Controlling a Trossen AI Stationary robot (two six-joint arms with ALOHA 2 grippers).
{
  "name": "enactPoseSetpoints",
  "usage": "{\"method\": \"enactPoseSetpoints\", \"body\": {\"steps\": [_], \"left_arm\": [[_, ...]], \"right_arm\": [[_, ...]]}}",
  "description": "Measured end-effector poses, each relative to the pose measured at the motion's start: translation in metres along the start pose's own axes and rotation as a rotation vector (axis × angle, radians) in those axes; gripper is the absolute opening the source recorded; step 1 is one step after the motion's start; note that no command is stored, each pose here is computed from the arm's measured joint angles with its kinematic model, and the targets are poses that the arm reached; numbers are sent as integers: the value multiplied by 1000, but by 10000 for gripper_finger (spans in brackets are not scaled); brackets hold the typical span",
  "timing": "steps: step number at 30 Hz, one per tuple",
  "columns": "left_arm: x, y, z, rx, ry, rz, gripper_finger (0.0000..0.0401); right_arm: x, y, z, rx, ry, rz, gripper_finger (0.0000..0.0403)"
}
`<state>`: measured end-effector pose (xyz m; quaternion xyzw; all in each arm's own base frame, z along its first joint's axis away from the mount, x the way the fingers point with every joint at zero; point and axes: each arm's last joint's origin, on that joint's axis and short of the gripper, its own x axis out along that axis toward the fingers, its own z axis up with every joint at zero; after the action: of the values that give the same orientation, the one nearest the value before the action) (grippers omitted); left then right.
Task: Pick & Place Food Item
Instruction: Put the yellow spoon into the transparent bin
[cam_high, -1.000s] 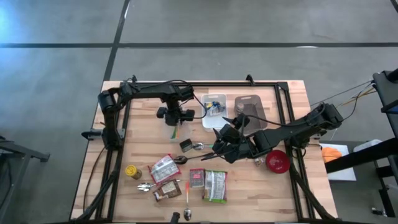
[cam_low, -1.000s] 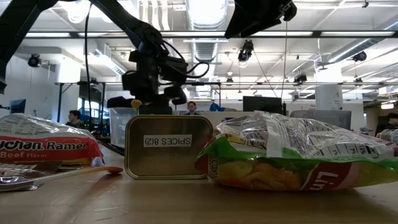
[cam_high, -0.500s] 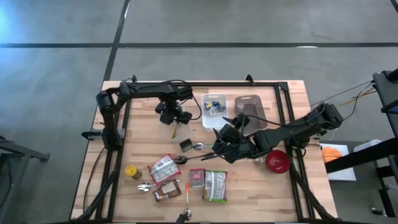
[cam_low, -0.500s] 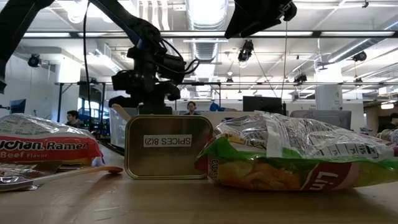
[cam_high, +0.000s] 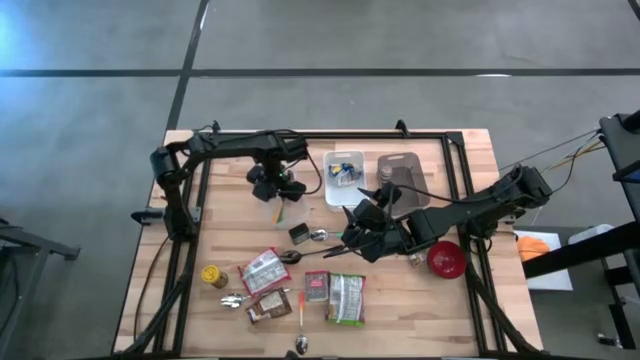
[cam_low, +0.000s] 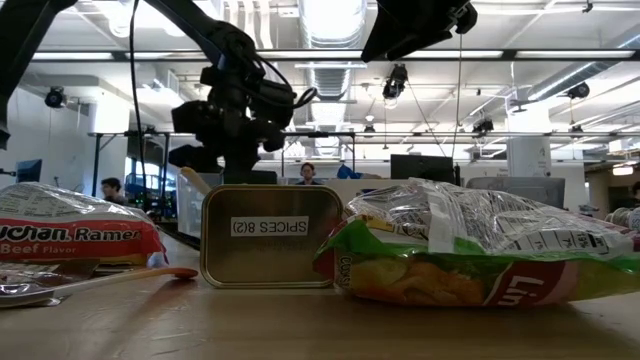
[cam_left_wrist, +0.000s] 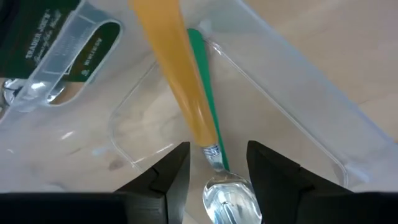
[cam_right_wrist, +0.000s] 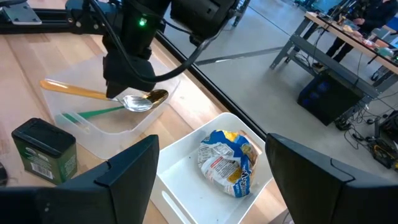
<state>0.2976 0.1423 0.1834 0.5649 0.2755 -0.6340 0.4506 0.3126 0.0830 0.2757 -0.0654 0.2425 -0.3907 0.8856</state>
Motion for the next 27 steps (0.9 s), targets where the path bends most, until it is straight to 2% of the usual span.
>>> {"method": "enactPoseSetpoints", "body": {"steps": [14,27], "left_arm": [[5,11,10,-104,-29,7,159],[23,4,18,-121,-96,0,159]], "right_arm": [[0,0,0,0,0,0,293],[0,0,0,0,0,0,293]]}}
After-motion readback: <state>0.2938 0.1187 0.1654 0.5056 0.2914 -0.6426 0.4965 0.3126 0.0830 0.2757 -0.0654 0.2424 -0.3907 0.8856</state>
